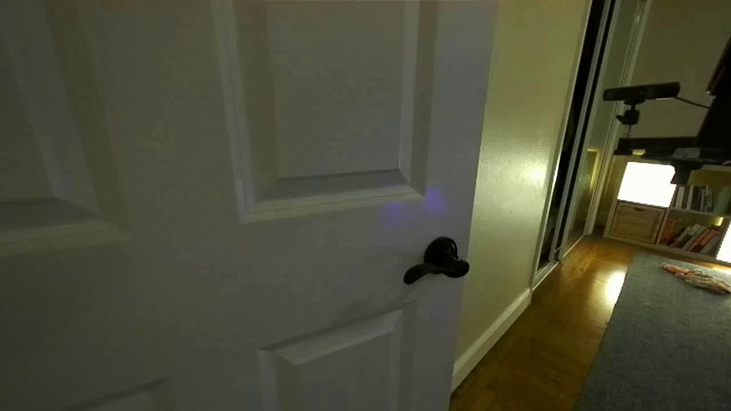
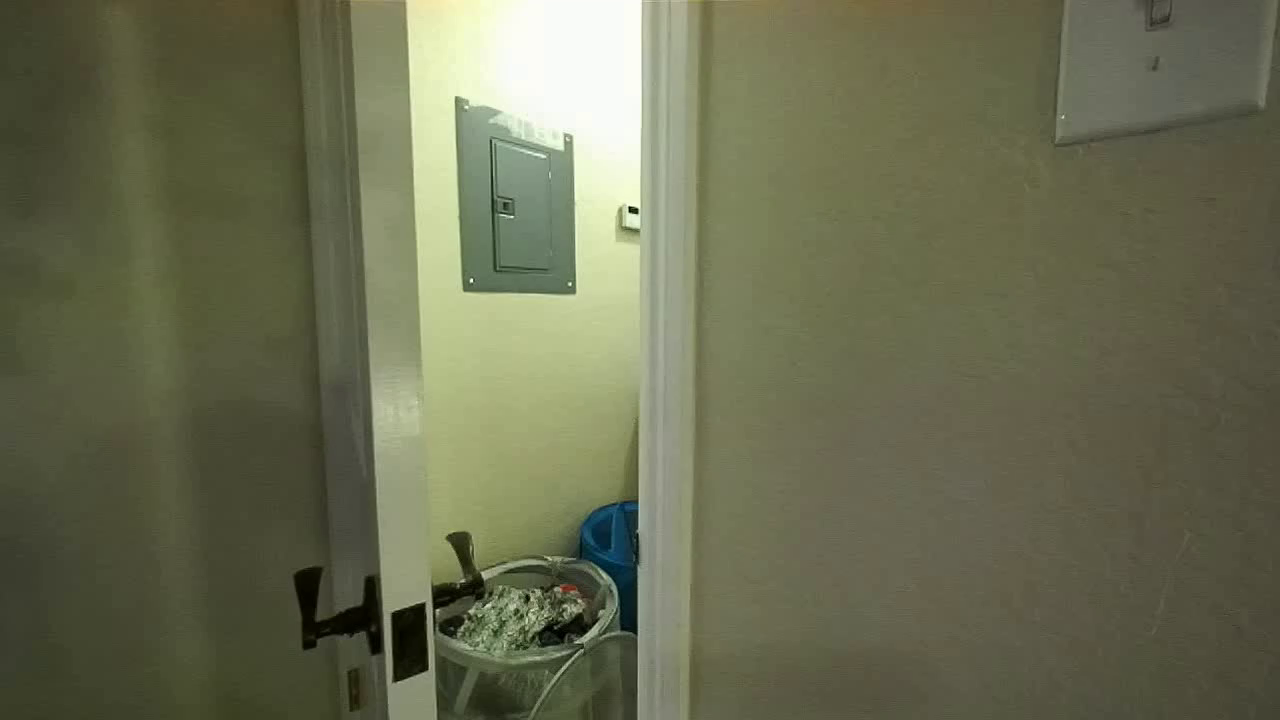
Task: Close the door
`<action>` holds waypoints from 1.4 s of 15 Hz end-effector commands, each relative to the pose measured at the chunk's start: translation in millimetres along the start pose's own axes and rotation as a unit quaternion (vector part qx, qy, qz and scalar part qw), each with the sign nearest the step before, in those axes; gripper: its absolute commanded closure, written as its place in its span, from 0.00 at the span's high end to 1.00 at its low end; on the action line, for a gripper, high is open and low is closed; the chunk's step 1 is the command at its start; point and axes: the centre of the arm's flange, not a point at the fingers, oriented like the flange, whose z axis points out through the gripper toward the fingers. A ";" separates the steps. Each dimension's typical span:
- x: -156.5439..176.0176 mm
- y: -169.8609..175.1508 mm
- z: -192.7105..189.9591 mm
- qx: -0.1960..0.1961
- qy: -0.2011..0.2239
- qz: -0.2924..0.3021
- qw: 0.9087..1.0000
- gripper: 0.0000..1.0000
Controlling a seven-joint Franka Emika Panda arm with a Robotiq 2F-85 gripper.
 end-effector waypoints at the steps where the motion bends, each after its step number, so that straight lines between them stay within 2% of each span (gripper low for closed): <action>1: 0.0 0.0 0.0 0.000 0.000 0.000 1.000 1.00; 9: 8.9 -1.0 9.7 -0.002 -0.013 -0.007 1.000 1.00; 13: 30.1 8.5 32.1 0.003 -0.010 0.000 1.000 1.00; 18: 67.9 36.4 58.2 -0.011 0.027 0.020 0.999 1.00; 19: 76.2 42.7 60.6 -0.013 0.035 0.022 0.999 0.99; 20: 85.4 49.4 63.1 -0.018 0.046 0.025 0.998 0.74; 21: 94.0 55.0 64.4 -0.022 0.057 0.029 0.998 0.74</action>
